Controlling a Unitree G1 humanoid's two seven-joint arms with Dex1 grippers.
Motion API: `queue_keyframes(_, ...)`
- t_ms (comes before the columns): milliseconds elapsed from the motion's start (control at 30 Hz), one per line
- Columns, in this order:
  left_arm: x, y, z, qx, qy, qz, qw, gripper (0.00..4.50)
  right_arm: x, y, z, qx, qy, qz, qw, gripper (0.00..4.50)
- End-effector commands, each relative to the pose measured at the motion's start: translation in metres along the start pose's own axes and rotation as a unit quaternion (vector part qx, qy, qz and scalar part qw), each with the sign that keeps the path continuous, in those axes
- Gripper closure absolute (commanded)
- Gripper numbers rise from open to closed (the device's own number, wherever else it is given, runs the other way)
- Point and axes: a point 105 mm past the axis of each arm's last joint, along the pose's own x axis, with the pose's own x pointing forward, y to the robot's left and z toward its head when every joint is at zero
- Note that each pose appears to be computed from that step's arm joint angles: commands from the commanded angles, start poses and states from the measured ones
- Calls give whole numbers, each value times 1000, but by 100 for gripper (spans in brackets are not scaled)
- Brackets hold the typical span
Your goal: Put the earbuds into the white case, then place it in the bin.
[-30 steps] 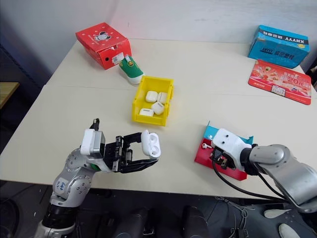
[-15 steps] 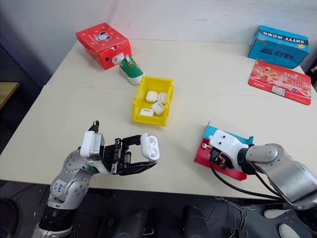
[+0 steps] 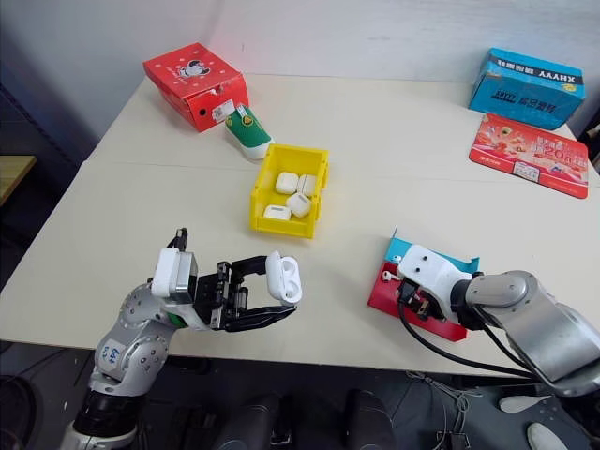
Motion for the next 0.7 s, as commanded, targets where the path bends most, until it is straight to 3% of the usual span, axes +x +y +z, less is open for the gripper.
queue_keyframes(33,3,-5,6,11,-9,-14,1000,174,2,2,-1,2,4,-1,1000,278)
queue_keyframes(167,3,-5,6,10,-9,-14,1000,174,3,4,-1,5,4,0,1000,374)
queue_keyframes(500,3,-6,9,10,-18,-17,1000,174,0,0,0,12,-6,-8,1000,374)
queue_keyframes(633,6,-7,18,-2,-44,-37,998,174,-23,-6,18,46,-109,24,993,374)
queue_keyframes(700,8,-4,22,-12,-57,-40,997,174,-47,6,34,22,-213,92,972,374)
